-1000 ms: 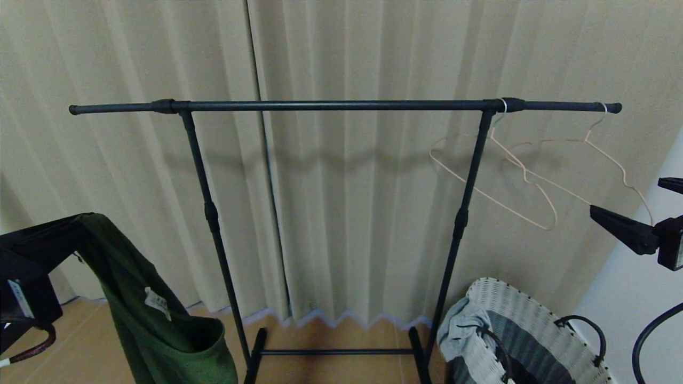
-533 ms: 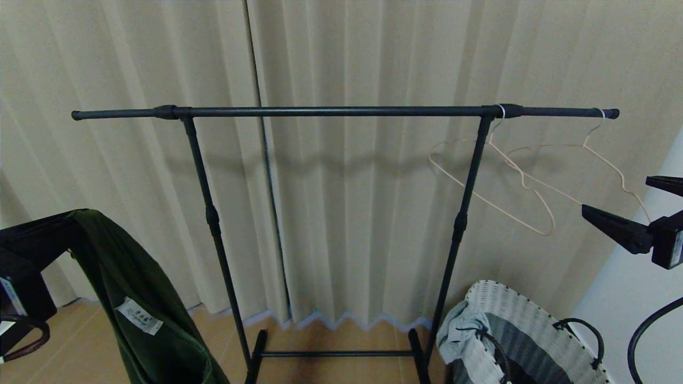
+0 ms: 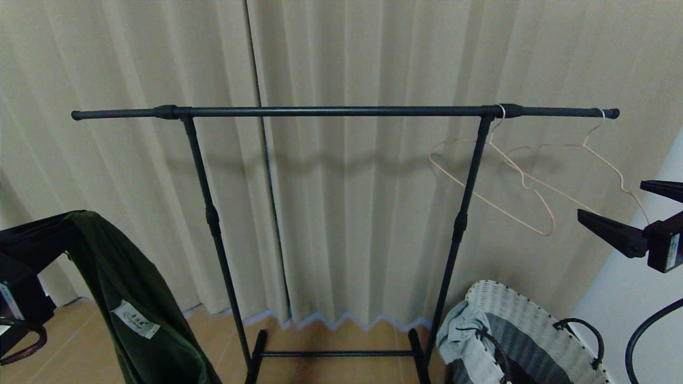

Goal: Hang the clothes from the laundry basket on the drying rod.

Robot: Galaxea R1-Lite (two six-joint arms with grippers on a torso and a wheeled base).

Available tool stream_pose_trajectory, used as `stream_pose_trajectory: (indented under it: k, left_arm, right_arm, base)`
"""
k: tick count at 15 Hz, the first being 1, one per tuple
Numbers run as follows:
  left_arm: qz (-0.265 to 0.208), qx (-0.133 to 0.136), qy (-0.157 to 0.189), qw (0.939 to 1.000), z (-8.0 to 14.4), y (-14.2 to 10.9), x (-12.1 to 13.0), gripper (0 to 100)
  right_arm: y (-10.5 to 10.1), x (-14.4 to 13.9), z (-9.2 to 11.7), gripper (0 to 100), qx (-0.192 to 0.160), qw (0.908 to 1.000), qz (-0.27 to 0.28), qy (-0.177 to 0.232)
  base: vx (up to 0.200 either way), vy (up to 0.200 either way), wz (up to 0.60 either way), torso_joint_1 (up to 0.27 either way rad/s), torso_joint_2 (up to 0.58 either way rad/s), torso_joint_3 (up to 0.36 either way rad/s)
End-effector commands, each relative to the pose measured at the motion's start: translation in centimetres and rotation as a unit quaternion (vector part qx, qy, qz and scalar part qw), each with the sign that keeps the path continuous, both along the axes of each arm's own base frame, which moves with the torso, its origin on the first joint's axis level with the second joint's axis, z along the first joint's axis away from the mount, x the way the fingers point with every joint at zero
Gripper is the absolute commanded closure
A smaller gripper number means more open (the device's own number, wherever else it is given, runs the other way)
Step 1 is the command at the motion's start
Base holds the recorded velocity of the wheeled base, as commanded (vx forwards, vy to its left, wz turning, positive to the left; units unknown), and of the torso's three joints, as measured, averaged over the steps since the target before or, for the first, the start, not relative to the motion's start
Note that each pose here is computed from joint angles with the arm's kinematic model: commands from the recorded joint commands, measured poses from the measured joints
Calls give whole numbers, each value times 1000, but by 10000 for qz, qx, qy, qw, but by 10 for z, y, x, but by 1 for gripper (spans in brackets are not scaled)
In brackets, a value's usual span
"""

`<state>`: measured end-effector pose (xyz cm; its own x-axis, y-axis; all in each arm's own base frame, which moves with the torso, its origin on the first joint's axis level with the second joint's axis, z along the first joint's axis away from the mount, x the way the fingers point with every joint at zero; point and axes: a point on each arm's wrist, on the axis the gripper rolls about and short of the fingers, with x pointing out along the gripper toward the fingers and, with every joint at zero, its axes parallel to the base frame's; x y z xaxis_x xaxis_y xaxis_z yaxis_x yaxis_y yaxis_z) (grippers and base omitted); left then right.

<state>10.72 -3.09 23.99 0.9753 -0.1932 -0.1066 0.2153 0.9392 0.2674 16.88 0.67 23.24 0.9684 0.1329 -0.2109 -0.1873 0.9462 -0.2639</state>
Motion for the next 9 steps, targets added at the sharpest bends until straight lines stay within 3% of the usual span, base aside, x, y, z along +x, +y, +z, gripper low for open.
stream_pose_trajectory:
  k: [1, 9]
  left_arm:
    - [-4, 41, 30, 10000, -1, 0, 1, 100]
    - [-12, 110, 24, 9999, -2, 0, 1, 100]
  right_arm:
    - [0, 0, 0, 0, -3, 10000, -1, 4]
    - [0, 0, 1, 0, 4, 10000, -18, -25]
  base:
    - [0, 0, 0, 0, 0, 0]
    - [0, -200, 0, 2, 1, 0]
